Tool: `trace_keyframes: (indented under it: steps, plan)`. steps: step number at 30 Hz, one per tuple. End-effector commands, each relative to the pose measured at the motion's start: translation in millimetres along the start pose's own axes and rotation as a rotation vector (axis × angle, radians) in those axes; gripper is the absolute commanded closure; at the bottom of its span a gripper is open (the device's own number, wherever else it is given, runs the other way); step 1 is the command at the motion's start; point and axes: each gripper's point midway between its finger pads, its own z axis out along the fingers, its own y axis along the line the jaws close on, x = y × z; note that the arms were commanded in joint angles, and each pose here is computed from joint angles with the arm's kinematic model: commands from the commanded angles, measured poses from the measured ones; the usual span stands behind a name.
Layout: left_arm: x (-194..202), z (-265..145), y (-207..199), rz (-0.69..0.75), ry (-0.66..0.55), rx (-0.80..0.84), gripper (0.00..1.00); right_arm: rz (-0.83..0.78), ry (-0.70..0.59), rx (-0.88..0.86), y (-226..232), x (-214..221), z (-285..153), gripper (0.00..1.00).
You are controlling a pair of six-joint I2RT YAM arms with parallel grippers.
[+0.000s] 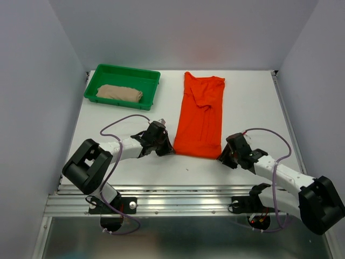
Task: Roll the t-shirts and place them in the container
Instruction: Roll the T-shirt to the center of the board.
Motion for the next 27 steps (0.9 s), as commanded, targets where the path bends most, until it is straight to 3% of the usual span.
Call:
trace_keyframes:
  steps: [1, 12, 18, 27]
  plan:
    - [-1.5, -6.5, -3.3, 0.026, -0.017, 0.01, 1.0, -0.002, -0.061, -0.027, 9.9, -17.7, 5.8, 0.59]
    - [-2.1, -6.2, -3.4, 0.03, -0.017, 0.007, 1.0, -0.036, -0.05, -0.065, 22.0, -19.0, 10.5, 0.73]
    - [-2.2, -8.3, -3.6, 0.023, -0.022, 0.008, 1.0, -0.032, -0.044, -0.051, 15.5, -15.0, 12.7, 0.98]
    - [-8.0, -17.1, -21.6, 0.038, -0.006, 0.019, 1.0, -0.023, -0.072, -0.09, 25.3, -24.1, -3.5, 0.99]
